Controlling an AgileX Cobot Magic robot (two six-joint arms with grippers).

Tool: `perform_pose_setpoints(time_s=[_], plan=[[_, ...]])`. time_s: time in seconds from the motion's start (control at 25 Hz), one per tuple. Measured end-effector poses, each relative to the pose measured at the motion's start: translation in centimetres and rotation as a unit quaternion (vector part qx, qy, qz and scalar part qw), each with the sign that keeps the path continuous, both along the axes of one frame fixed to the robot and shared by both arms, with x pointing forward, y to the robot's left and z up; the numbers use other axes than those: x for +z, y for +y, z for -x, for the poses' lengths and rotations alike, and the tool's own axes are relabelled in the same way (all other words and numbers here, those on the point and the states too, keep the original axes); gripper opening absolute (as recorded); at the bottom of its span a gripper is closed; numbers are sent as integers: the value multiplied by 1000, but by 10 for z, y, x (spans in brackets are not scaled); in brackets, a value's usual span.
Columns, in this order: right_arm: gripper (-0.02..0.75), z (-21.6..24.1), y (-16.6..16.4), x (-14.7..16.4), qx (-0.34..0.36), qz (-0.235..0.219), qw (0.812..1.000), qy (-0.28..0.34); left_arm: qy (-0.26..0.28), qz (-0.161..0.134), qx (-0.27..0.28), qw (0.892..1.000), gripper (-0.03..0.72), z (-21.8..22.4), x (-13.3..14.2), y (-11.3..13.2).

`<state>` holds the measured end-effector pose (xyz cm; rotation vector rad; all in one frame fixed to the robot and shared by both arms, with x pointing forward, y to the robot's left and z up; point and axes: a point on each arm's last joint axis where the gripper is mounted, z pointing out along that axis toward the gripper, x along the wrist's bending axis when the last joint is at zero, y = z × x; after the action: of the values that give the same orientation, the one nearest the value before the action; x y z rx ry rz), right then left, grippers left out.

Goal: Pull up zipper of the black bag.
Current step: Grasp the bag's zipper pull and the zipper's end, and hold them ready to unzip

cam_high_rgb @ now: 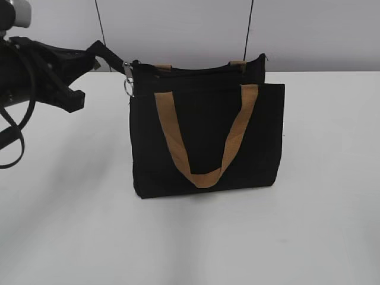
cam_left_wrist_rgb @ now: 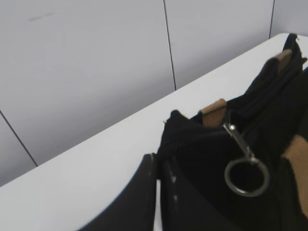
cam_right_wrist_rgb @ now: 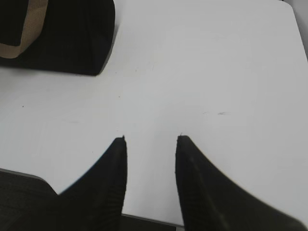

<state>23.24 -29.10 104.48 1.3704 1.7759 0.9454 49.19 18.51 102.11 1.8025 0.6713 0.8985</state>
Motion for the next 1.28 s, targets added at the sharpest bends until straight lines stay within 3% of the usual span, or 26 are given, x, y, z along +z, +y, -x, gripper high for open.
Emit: perform_pose_setpoints(time_s=[0.24,0.64,0.84,1.08,1.28], plan=[[274,0,0,0,0,0,1000,0,-13,18,3,1000,-10,8,15,2],[274,-4,3,1,12,-7,1000,14,-14,22,-33,999,-10,18,17,-14],[274,-35,16,15,88,-7,996,35,-18,24,-36,999,-10,18,18,-15],[274,-85,40,24,185,-75,979,36,-31,35,-43,998,-10,19,21,-16],[274,-127,62,11,259,-97,958,75,-33,37,-44,998,-10,19,22,-17]])
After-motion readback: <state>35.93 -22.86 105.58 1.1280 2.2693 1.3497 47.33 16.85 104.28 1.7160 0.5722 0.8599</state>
